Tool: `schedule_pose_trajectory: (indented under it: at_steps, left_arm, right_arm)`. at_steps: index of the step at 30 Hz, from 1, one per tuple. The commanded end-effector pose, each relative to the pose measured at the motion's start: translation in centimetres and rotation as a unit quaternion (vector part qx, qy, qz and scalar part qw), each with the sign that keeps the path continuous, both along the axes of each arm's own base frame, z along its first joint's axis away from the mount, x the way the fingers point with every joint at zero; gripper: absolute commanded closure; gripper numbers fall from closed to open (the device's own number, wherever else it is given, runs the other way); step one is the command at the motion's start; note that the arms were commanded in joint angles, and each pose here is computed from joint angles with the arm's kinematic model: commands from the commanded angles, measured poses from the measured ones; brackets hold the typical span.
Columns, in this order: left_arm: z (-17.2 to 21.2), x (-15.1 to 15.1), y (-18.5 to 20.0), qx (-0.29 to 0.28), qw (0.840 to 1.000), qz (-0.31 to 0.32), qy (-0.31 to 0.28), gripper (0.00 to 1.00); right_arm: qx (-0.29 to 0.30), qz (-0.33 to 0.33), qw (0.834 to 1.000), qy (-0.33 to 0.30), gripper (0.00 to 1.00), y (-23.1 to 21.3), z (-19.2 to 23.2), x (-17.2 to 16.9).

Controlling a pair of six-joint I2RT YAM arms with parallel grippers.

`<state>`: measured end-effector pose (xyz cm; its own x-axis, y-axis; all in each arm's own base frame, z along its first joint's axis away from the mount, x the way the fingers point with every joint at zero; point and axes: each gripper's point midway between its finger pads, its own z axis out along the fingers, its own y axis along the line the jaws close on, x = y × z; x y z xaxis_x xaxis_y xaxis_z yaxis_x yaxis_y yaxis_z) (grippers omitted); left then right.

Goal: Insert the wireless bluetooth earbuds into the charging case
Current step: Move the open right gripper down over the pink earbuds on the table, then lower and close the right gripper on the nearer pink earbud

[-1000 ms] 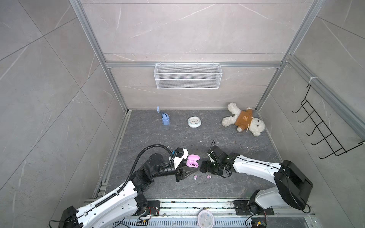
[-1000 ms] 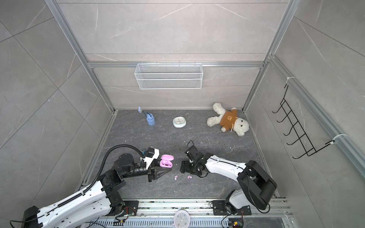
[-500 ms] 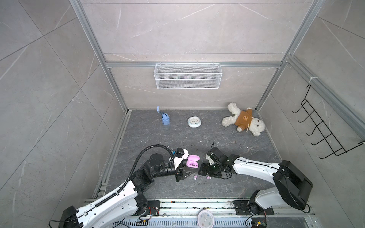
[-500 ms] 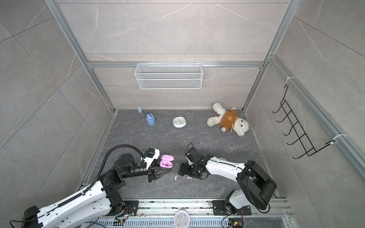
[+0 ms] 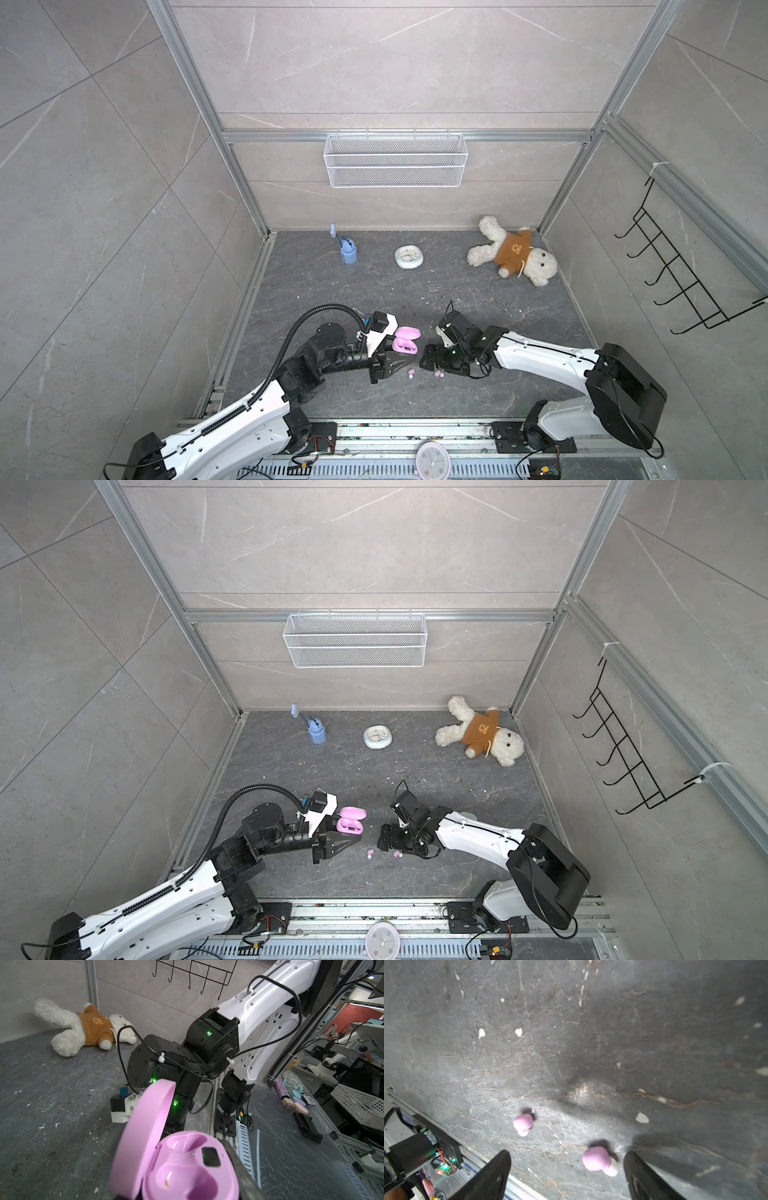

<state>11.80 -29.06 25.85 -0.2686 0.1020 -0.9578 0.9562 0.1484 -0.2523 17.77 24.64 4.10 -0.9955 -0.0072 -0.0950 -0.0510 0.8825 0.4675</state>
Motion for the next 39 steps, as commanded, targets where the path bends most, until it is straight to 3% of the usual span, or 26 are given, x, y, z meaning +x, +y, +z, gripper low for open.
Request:
schedule_pose_trajectory:
  at_steps: [1, 22, 39]
  left_arm:
    - [1.7, 0.2, -0.2, -0.017, 1.0, -0.002, -0.024, 0.89]
    - [1.9, 0.2, 0.0, -0.018, 1.0, 0.002, -0.023, 0.89]
    - [1.9, 0.2, 0.1, -0.016, 1.0, 0.004, -0.021, 0.89]
  right_arm:
    - [-0.007, 0.004, 1.0, 0.004, 0.12, -0.3, -0.4, -0.3]
    - [0.0, 0.003, 0.998, 0.059, 0.13, 0.5, -1.0, -3.8]
    - [0.017, 0.026, 0.999, 0.032, 0.13, 2.8, 1.3, -3.8]
